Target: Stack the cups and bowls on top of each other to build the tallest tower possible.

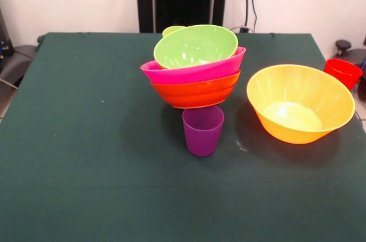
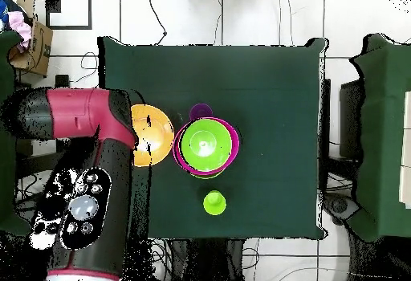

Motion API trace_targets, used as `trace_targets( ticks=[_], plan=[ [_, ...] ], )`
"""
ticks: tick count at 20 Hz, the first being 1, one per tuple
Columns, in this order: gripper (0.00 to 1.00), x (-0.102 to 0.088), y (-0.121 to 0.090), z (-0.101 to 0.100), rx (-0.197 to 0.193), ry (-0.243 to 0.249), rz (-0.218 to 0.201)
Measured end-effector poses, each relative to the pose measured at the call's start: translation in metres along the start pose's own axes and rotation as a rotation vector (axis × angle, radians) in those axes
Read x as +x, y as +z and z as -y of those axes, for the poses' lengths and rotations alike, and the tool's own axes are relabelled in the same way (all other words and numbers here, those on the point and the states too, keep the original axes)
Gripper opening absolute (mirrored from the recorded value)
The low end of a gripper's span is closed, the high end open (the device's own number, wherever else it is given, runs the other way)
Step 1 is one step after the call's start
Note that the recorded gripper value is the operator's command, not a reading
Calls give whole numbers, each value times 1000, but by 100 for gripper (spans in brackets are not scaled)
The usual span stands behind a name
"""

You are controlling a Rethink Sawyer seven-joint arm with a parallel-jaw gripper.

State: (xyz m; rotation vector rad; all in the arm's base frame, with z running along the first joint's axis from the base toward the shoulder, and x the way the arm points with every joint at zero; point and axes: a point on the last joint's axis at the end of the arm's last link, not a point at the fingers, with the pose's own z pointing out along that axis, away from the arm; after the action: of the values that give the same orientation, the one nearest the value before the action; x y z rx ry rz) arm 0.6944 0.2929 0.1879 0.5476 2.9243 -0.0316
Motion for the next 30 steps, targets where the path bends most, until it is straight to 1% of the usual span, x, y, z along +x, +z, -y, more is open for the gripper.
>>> trace_targets(
  ticks=[2, 5, 9, 16, 22, 25, 30],
  plan=[
    [100, 2, -10, -5, -10, 3, 6],
    [100, 6, -19, -11, -22, 7, 11],
    [100, 9, -20, -15, -26, 12, 9],
    [100, 15, -11, -9, -11, 19, -10],
    [100, 23, 3, 5, 12, 34, -39],
    [100, 24, 7, 9, 16, 38, -38],
    [100, 24, 18, 17, 17, 47, -20]
  ],
)
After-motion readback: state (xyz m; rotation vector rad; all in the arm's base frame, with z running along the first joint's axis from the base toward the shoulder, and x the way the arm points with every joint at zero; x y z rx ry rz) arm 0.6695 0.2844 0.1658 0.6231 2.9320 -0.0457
